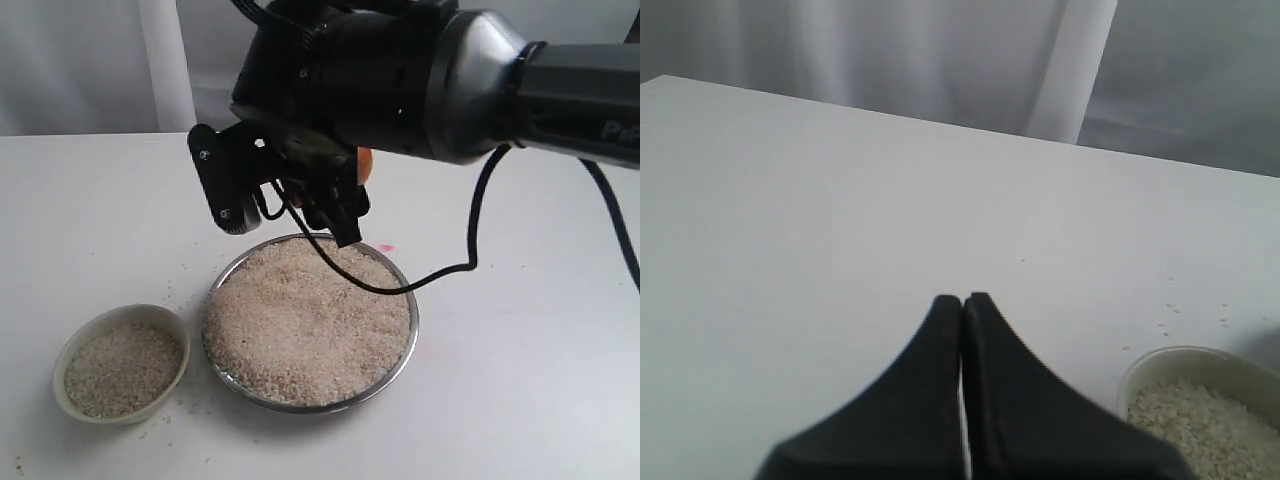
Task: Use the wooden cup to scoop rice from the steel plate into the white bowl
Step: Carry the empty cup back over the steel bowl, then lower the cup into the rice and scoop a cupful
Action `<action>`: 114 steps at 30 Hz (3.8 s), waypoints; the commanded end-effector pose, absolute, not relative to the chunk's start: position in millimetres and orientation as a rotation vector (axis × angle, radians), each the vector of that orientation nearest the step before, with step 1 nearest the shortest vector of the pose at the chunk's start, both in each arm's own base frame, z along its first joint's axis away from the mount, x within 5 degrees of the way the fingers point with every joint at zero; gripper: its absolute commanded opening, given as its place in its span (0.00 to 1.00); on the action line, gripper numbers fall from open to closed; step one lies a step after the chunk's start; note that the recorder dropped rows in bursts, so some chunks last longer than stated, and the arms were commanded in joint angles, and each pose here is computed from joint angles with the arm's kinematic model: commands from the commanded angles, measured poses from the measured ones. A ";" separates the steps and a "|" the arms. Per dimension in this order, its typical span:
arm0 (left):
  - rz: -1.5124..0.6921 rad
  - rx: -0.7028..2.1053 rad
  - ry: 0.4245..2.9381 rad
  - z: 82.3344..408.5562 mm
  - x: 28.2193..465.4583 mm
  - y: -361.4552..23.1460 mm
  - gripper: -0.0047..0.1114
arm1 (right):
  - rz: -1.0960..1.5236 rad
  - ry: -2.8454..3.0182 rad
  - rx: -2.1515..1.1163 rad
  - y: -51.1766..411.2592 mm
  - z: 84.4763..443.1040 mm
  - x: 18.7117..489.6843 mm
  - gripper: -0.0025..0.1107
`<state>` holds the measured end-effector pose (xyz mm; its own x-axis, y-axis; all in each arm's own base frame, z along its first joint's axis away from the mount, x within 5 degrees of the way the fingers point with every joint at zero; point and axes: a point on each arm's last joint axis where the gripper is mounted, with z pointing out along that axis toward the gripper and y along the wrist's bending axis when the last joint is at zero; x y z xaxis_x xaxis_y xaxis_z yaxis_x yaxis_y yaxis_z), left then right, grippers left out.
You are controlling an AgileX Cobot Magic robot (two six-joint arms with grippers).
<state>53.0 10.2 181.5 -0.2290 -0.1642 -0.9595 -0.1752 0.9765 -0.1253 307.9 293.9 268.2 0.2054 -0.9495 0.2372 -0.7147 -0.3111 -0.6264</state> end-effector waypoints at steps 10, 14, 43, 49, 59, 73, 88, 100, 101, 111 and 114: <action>-0.001 -0.248 1.797 183.3 53.0 9.6 0.04 | -1.249 1.460 -2.353 294.8 170.1 341.9 0.02; -0.001 -0.248 1.797 183.3 53.0 9.6 0.04 | -1.266 1.471 -2.392 294.5 155.5 342.4 0.02; -0.001 -0.248 1.797 183.3 53.0 9.6 0.04 | -1.068 1.451 -2.482 313.9 117.4 329.3 0.02; -0.001 -0.248 1.797 183.3 53.0 9.6 0.04 | -1.021 1.464 -2.477 315.7 115.8 328.1 0.02; -0.001 -0.248 1.797 183.3 53.0 9.6 0.04 | -0.911 1.442 -2.479 327.4 112.9 319.4 0.02; -0.001 -0.248 1.797 183.3 53.0 9.6 0.04 | -0.840 1.471 -2.432 329.9 124.8 317.1 0.02; -0.001 -0.248 1.797 183.3 53.0 9.6 0.04 | -0.617 1.555 -2.372 337.4 131.6 308.4 0.02; -0.001 -0.248 1.797 183.3 53.0 9.6 0.04 | -0.451 1.633 -2.268 339.1 150.2 306.0 0.02; -0.001 -0.248 1.797 183.3 53.0 9.6 0.04 | -0.444 1.643 -2.267 338.5 149.2 306.2 0.02; -0.001 -0.248 1.797 183.3 53.0 9.6 0.04 | -0.292 1.753 -2.242 330.5 142.5 308.3 0.02; -0.001 -0.248 1.797 183.3 53.0 9.6 0.04 | -0.283 1.782 -2.249 324.1 137.1 309.1 0.02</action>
